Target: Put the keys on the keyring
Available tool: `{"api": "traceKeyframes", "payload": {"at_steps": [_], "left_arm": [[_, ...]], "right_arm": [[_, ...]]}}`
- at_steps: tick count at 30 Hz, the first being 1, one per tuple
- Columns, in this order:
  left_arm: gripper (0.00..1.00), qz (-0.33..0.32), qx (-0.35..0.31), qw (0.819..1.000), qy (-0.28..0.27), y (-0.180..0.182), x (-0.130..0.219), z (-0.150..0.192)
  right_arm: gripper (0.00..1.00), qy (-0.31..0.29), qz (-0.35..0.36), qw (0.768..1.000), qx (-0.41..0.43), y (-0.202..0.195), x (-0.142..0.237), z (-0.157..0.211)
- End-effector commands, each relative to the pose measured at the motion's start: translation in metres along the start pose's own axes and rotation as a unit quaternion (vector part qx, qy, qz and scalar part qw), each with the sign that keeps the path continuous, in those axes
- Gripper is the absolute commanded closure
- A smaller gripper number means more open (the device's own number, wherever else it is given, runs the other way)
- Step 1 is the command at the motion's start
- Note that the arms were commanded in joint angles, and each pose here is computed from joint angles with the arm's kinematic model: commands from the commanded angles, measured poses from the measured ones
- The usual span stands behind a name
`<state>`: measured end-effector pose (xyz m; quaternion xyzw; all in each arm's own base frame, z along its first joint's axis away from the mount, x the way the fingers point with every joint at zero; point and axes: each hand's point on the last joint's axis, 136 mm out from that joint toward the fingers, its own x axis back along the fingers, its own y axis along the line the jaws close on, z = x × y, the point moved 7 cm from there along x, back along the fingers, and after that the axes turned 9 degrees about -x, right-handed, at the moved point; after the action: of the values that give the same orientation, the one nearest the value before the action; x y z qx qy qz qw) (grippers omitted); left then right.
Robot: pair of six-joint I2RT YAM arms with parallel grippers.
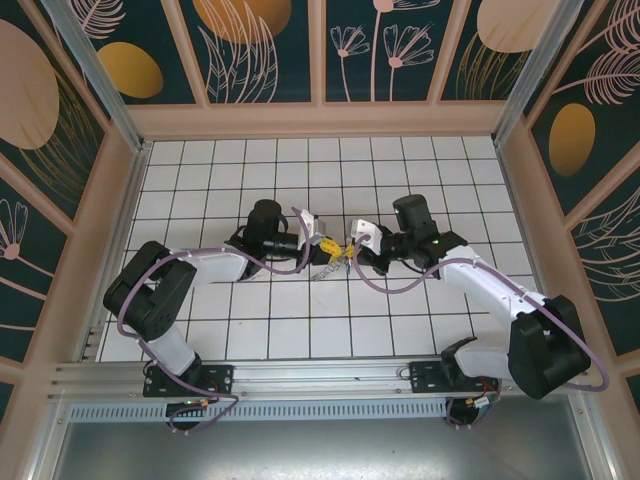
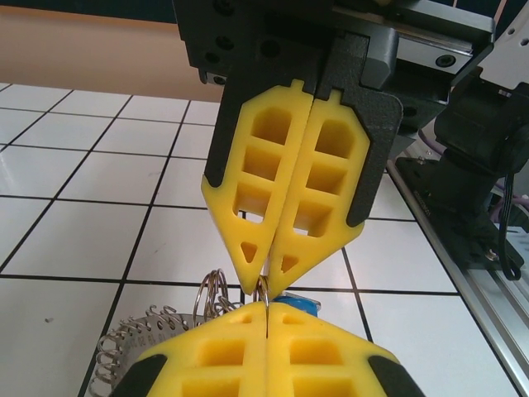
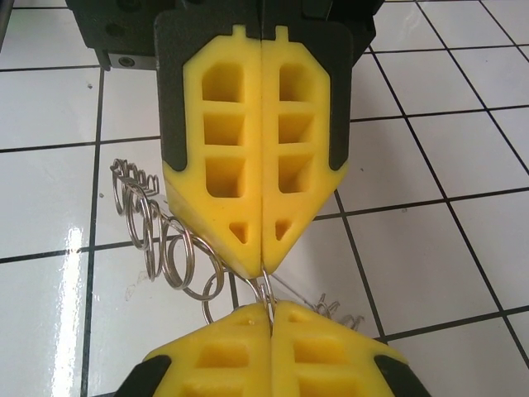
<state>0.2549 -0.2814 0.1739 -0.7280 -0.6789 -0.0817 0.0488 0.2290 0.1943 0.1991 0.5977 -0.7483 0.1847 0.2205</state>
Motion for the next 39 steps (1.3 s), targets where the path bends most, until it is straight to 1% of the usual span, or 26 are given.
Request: {"api": "traceKeyframes", "payload": {"at_steps": [1, 4, 5, 7, 9, 11, 13, 17, 24, 25, 30, 34, 36, 39], "left_arm": [[1.00, 0.007, -0.041, 0.999, -0.022, -0.002, 0.002, -0.016], [1.00, 0.005, -0.037, 0.999, -0.010, -0.001, 0.001, -0.013], [0.98, 0.008, -0.038, 0.999, 0.000, -0.001, 0.001, -0.011], [0.90, 0.012, -0.040, 0.999, 0.021, 0.001, 0.000, -0.007], [0.88, 0.019, -0.044, 0.998, 0.042, 0.002, -0.001, -0.006], [0.83, 0.023, -0.046, 0.997, 0.061, 0.004, -0.001, -0.005], [0.80, 0.029, -0.046, 0.996, 0.076, 0.006, -0.002, -0.005], [0.80, 0.040, -0.043, 0.994, 0.094, 0.010, -0.004, -0.006], [0.80, 0.042, -0.045, 0.991, 0.118, 0.012, -0.003, -0.007], [0.80, 0.048, -0.032, 0.990, 0.127, 0.013, -0.006, 0.003], [0.81, 0.056, -0.027, 0.990, 0.129, 0.015, -0.008, 0.003], [0.82, 0.055, -0.022, 0.987, 0.148, 0.018, -0.009, 0.008], [0.84, 0.059, -0.020, 0.987, 0.148, 0.018, -0.010, 0.007], [0.85, 0.060, -0.017, 0.987, 0.146, 0.019, -0.011, 0.008]], "right_arm": [[1.00, -0.025, 0.001, 0.999, 0.026, -0.004, 0.003, -0.018], [1.00, -0.019, 0.002, 1.000, 0.024, -0.004, 0.005, -0.021], [1.00, -0.013, 0.003, 1.000, 0.022, -0.004, 0.005, -0.021], [1.00, 0.000, 0.007, 1.000, 0.020, -0.005, 0.005, -0.024], [1.00, 0.011, 0.008, 1.000, 0.018, -0.004, 0.003, -0.026], [1.00, 0.019, 0.010, 1.000, 0.013, -0.005, 0.003, -0.030], [1.00, 0.028, 0.016, 0.999, 0.008, -0.006, 0.001, -0.032], [1.00, 0.038, 0.013, 0.999, 0.009, -0.004, -0.004, -0.038], [1.00, 0.020, 0.016, 0.999, 0.023, -0.002, -0.002, -0.050], [1.00, 0.020, 0.015, 0.999, 0.022, -0.001, -0.002, -0.051], [1.00, 0.014, 0.012, 0.999, 0.028, 0.001, -0.004, -0.054], [1.00, 0.011, 0.008, 1.000, 0.025, 0.002, -0.006, -0.054], [1.00, 0.006, 0.007, 1.000, 0.026, 0.002, -0.006, -0.055], [1.00, -0.005, 0.010, 1.000, 0.026, 0.003, -0.006, -0.055]]}}
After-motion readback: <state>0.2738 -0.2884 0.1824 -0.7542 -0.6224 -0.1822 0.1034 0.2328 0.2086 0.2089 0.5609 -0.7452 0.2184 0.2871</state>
